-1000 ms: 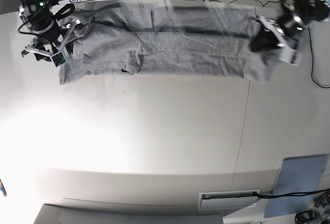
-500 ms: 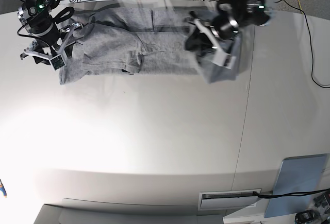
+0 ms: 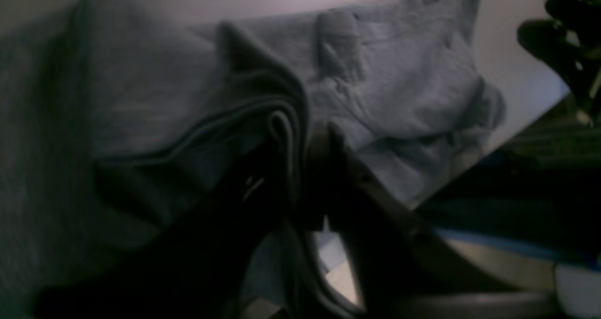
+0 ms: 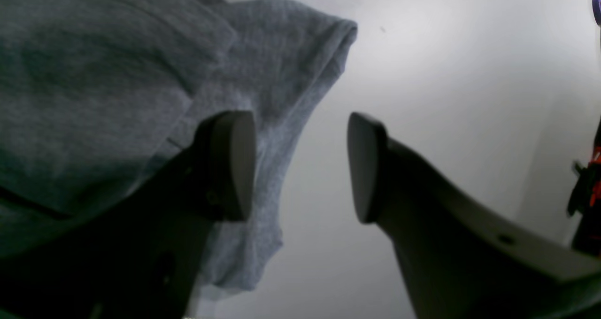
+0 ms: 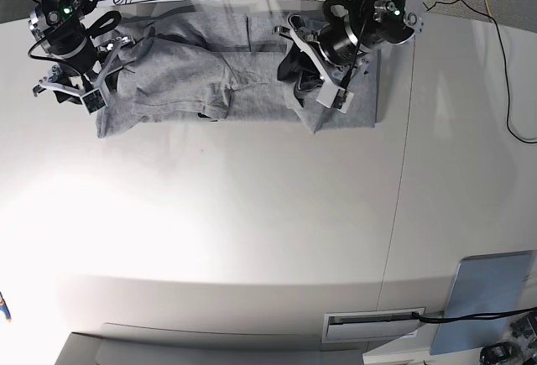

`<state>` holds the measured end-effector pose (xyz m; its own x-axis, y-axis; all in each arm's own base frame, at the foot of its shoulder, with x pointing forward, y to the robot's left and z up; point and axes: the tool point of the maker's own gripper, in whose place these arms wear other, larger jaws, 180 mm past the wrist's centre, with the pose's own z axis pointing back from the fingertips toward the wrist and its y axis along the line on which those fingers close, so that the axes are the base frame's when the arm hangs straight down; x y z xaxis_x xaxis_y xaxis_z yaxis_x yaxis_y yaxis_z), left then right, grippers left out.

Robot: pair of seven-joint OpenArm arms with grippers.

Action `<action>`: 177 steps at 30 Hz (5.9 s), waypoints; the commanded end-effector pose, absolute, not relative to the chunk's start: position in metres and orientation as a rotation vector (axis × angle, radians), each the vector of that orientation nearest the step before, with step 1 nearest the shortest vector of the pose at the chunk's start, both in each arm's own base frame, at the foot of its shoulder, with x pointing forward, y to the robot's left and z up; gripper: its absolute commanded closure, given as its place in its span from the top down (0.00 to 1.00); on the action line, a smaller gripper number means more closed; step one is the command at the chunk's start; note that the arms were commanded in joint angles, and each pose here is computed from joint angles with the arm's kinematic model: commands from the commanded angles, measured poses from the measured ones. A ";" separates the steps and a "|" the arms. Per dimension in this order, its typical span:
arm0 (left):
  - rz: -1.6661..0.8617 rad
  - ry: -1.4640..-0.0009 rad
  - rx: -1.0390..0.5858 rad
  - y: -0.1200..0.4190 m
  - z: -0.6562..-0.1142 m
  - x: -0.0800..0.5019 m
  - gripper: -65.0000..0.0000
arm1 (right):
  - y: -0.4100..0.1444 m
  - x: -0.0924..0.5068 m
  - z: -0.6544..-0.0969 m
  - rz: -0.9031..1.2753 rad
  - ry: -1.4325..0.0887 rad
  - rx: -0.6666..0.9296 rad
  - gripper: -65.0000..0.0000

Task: Fold the T-shirt properly
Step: 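Grasp the strip end with the left gripper and fold it toward the middle, then grasp the other strip end with the right gripper and fold it over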

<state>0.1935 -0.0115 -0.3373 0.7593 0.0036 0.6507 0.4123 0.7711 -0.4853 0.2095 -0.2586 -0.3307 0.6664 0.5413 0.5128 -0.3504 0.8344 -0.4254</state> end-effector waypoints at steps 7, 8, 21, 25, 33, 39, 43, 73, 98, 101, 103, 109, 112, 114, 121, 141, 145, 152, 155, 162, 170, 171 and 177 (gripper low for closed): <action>-0.354 -0.755 -0.754 -0.028 -0.316 0.191 0.52 | -0.260 0.215 -0.321 0.518 -0.703 -0.321 0.48; -0.354 -0.755 -0.754 -0.028 -0.316 0.191 0.52 | -0.260 0.215 -0.321 0.518 -0.703 -0.321 0.48; -0.316 -0.851 -0.358 0.026 -0.336 0.228 0.00 | -0.261 0.214 -0.322 0.517 -0.700 -0.322 0.48; -0.309 -0.833 -0.296 0.035 -0.348 0.233 0.00 | -0.261 0.214 -0.322 0.517 -0.700 -0.322 0.48; -0.336 -0.702 -0.301 0.028 -0.396 0.240 0.00 | -0.263 0.212 -0.324 0.513 -0.678 -0.327 0.48; -0.362 -0.728 -0.398 0.003 -0.382 0.246 0.00 | -0.263 0.212 -0.324 0.513 -0.679 -0.327 0.48; -0.455 -0.780 -0.536 -0.038 -0.360 0.246 0.00 | -0.263 0.212 -0.324 0.513 -0.679 -0.327 0.48; -0.424 -0.837 -0.744 0.013 -0.304 0.238 0.53 | -0.315 0.200 -0.301 0.149 -0.712 -0.103 0.48; -0.448 -0.821 -0.794 -0.002 -0.301 0.224 0.53 | -0.288 0.195 -0.371 -0.023 -0.544 0.325 0.53; -0.448 -0.820 -0.793 -0.002 -0.301 0.224 0.53 | -0.295 0.197 -0.385 -0.054 -0.529 0.290 0.53; -0.448 -0.820 -0.793 -0.002 -0.301 0.224 0.53 | -0.300 0.199 -0.391 -0.092 -0.520 0.305 0.53; -0.447 -0.824 -0.794 -0.002 -0.300 0.225 0.53 | -0.295 0.198 -0.402 -0.151 -0.473 0.408 0.53; -0.447 -0.824 -0.794 -0.002 -0.300 0.225 0.53 | -0.281 0.196 -0.399 -0.139 -0.466 0.489 0.53; -0.449 -0.822 -0.786 -0.001 -0.301 0.225 0.53 | -0.278 0.196 -0.397 -0.137 -0.465 0.510 0.53; -0.458 -0.813 -0.743 0.003 -0.307 0.226 0.53 | -0.262 0.196 -0.387 -0.111 -0.478 0.611 0.53; -0.458 -0.812 -0.742 0.003 -0.307 0.226 0.53 | -0.223 0.188 -0.412 0.004 -0.396 0.624 0.51; -0.459 -0.812 -0.742 0.003 -0.307 0.226 0.53 | -0.230 0.193 -0.414 0.005 -0.422 0.580 0.27; -0.473 -0.793 -0.671 0.010 -0.317 0.227 0.53 | -0.267 0.212 -0.409 0.011 -0.472 0.423 0.00; -0.473 -0.783 -0.611 0.018 -0.326 0.226 0.53 | -0.293 0.230 -0.382 -0.021 -0.572 0.369 0.00; -0.379 -0.816 -0.311 0.064 -0.352 0.238 0.53 | -0.282 0.243 -0.318 0.116 -0.667 0.262 0.00; -0.312 -0.713 -0.332 0.068 -0.413 0.225 0.53 | -0.176 0.250 -0.292 0.307 -0.778 0.284 0.00; -0.312 -0.712 -0.341 0.067 -0.416 0.224 0.53 | -0.161 0.250 -0.291 0.330 -0.787 0.290 0.00; -0.336 -0.733 -0.407 0.055 -0.412 0.226 0.53 | -0.075 0.241 -0.311 0.418 -0.744 0.392 0.00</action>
